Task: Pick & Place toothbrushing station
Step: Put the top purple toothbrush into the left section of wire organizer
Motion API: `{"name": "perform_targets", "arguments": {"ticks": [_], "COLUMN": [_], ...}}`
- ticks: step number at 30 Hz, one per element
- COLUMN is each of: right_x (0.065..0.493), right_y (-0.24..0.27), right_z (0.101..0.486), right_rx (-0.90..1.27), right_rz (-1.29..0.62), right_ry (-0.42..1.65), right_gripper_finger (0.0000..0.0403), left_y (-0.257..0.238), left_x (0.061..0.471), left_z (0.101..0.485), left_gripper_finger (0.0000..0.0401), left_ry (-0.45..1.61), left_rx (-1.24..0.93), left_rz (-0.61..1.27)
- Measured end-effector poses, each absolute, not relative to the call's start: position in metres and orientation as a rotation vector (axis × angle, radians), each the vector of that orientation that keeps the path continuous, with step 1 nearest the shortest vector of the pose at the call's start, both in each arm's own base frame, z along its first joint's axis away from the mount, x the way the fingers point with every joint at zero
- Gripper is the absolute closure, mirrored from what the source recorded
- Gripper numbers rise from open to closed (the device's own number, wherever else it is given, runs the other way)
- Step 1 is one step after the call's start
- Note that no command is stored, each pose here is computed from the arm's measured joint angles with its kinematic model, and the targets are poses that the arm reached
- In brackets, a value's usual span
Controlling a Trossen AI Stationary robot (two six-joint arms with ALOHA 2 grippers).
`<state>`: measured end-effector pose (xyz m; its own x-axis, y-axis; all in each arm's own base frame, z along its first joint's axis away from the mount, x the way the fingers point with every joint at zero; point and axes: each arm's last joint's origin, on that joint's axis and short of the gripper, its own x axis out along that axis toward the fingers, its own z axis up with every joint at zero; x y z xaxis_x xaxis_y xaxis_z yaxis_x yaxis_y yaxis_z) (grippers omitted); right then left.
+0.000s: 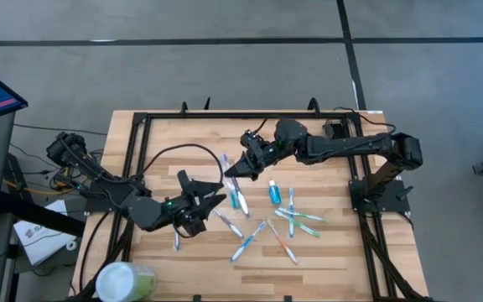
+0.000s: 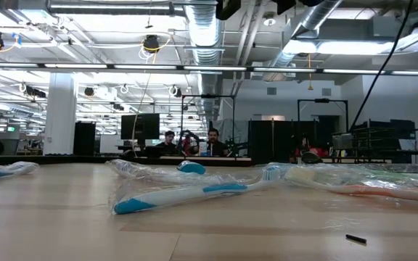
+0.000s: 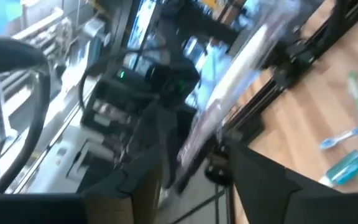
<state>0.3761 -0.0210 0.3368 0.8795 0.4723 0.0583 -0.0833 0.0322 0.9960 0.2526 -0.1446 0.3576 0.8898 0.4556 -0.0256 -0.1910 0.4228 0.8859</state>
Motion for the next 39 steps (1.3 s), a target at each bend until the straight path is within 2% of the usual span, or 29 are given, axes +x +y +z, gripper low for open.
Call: {"name": "perform_targets", "arguments": {"ticks": [5,9,14,21,26,29,34,39], "right_x": [0.368,0.357,0.338,0.311,0.292,0.283,0.274,0.263], "right_y": [-0.032,-0.042,-0.049,-0.056,-0.054,-0.052,-0.047,-0.041], "right_z": [0.348,0.359,0.370,0.392,0.405,0.410,0.414,0.418], "right_rx": [1.432,1.352,1.270,1.102,1.008,1.001,0.973,0.933], "right_rz": [0.427,0.386,0.276,0.156,0.090,0.072,0.046,-0.063], "right_ry": [0.256,0.199,0.166,0.055,0.006,-0.001,0.002,-0.028], "right_gripper_finger": [0.0394,0.0386,0.0394,0.0389,0.0394,0.0394,0.0393,0.0394], "left_y": [-0.143,-0.139,-0.130,-0.104,-0.085,-0.077,-0.067,-0.056], "left_x": [0.249,0.244,0.238,0.224,0.232,0.241,0.250,0.254], "left_z": [0.358,0.363,0.372,0.399,0.405,0.402,0.397,0.397], "left_gripper_finger": [0.0210,0.0213,0.0223,0.0239,0.0250,0.0256,0.0264,0.0266], "left_ry": [0.321,0.274,0.166,-0.060,-0.138,-0.137,-0.127,-0.134], "left_rx": [0.965,0.774,0.481,0.000,-0.247,-0.315,-0.337,-0.390], "left_rz": [0.548,0.615,0.656,0.515,0.279,0.225,0.243,0.197]}}
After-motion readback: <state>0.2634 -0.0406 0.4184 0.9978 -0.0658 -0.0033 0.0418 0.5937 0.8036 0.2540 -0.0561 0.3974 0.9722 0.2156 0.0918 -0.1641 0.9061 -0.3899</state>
